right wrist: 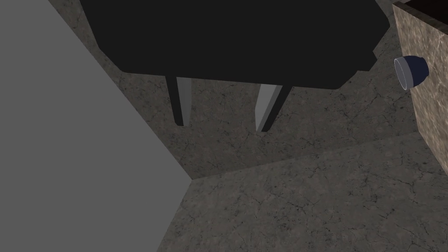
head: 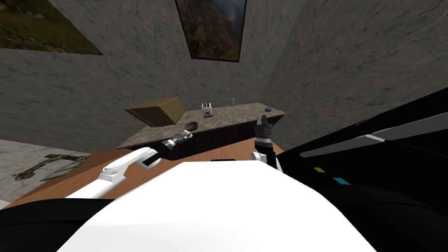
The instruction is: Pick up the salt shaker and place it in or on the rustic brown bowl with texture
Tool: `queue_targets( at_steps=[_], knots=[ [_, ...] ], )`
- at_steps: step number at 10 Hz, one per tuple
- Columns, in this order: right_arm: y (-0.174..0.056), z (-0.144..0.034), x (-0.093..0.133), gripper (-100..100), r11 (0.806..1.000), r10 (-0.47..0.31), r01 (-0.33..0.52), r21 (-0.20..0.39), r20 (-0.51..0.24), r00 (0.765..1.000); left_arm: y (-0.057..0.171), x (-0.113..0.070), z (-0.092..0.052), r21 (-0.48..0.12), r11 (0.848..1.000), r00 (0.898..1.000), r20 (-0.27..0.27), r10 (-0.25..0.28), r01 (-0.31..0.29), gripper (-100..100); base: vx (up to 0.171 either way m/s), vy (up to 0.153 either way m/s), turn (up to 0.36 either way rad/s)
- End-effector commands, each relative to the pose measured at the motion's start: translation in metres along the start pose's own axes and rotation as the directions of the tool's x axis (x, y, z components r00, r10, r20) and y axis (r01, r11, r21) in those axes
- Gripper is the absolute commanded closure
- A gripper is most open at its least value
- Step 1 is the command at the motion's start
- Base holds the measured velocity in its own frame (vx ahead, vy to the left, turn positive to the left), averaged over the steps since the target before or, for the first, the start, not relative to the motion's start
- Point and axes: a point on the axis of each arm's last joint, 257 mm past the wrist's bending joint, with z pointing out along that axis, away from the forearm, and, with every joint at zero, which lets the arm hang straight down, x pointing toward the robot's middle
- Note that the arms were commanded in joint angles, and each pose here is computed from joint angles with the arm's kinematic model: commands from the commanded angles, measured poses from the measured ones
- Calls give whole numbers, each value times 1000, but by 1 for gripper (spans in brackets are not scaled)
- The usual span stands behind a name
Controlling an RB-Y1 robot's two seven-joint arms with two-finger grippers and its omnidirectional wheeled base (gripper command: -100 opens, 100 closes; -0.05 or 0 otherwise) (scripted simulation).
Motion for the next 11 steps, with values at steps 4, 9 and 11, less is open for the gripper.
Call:
queue_targets(
  at_steps=[4, 9, 11],
  knots=[
    [0, 0, 0, 0, 1000, 0, 0, 0, 0, 1000, -32, -37, 2, 80, 997, 997, 80, -5, -2, 100, 134, 244, -64],
    [0, 0, 0, 0, 1000, 0, 0, 0, 0, 1000, -60, -52, -1, 113, 991, 985, 150, -84, 67, 100, 129, 211, -147],
    [0, 0, 0, 0, 1000, 0, 0, 0, 0, 1000, -66, -55, -2, 117, 988, 978, 171, -116, 97, 100, 96, 105, -132]
  ],
)
